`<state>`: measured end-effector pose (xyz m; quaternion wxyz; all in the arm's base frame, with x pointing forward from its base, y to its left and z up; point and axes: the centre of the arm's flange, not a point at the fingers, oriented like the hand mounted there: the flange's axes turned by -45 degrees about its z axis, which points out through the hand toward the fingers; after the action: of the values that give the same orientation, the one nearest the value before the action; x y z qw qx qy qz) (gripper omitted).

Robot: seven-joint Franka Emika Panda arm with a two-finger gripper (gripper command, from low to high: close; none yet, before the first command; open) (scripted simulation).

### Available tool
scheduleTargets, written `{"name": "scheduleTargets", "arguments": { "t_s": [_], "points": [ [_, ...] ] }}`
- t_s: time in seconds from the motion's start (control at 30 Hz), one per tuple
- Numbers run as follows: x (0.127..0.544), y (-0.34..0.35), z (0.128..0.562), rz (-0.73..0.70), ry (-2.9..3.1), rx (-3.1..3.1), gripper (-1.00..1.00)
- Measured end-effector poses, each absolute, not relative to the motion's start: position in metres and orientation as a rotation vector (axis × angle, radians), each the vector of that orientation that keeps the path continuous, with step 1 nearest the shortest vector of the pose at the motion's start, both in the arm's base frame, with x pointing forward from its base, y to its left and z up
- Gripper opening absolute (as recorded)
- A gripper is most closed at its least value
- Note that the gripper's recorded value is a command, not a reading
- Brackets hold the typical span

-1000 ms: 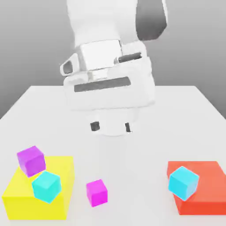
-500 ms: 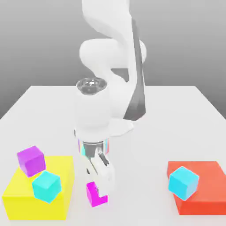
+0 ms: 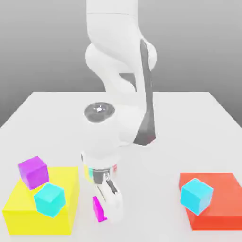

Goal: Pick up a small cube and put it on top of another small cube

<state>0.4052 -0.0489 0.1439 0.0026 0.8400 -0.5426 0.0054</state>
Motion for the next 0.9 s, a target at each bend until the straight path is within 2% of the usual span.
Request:
{"name": "scheduleTargets", "arguments": {
  "t_s": [0.3, 0.6, 0.9],
  "points": [
    [0.405, -0.042, 0.193, -0.001, -1.662, 2.670, -1.00],
    [0.429, 0.066, 0.232, -0.049, -0.653, 3.116, -1.00],
    [0.427, 0.168, 0.286, -0.017, 0.457, 3.133, -1.00]
  ]
}}
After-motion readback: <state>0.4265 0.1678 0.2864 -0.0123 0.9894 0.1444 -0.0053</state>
